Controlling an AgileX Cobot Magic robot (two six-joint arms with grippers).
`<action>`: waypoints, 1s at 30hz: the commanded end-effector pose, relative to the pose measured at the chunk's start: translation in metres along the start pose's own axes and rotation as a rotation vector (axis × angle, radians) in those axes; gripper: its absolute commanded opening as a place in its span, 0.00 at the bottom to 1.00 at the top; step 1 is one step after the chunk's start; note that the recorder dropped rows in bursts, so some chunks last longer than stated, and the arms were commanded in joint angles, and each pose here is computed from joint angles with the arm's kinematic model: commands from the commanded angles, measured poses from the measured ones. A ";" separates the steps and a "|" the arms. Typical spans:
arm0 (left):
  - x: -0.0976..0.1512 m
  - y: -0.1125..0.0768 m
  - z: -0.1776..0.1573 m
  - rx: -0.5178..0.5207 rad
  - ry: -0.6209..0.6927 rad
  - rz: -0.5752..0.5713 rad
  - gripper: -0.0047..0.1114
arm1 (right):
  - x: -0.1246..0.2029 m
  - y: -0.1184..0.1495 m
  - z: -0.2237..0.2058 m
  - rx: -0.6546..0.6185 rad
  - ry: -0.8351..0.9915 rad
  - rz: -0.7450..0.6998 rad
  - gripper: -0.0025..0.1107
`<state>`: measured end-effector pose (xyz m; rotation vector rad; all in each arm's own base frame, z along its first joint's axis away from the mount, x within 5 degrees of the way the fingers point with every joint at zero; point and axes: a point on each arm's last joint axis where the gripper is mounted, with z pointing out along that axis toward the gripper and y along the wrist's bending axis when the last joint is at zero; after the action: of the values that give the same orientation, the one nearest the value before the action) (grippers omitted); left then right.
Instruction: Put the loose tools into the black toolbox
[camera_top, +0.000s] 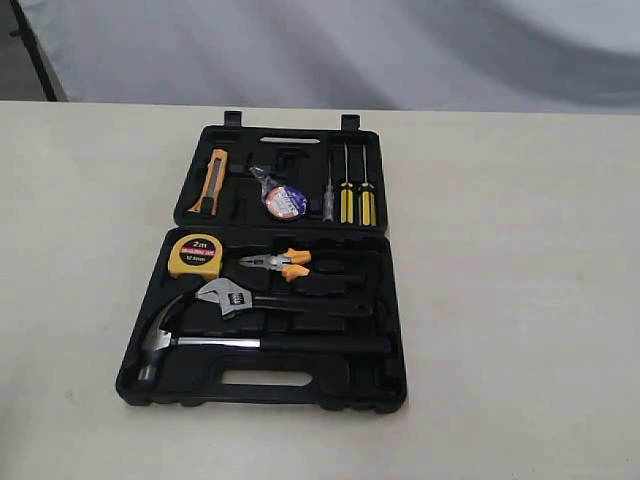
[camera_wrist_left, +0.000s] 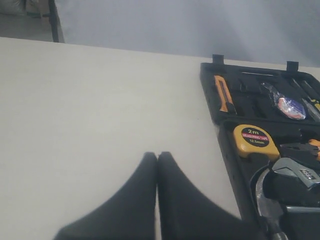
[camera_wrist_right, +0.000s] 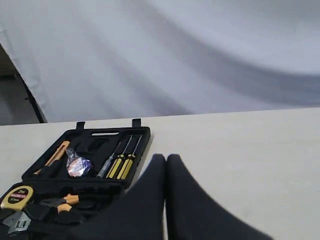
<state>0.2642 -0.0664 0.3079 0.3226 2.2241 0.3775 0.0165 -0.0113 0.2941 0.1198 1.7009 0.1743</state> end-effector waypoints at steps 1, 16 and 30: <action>0.002 0.000 -0.001 0.014 -0.007 -0.022 0.05 | -0.003 -0.001 -0.002 0.013 -0.025 -0.014 0.02; 0.002 0.000 -0.001 0.014 -0.007 -0.022 0.05 | 0.013 0.001 0.006 0.178 -0.010 -0.042 0.02; 0.002 0.000 -0.001 0.014 -0.007 -0.022 0.05 | 0.030 -0.002 0.021 0.215 -0.042 -0.125 0.02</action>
<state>0.2642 -0.0664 0.3079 0.3226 2.2241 0.3775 0.0274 -0.0072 0.2730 0.1821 1.6922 -0.1080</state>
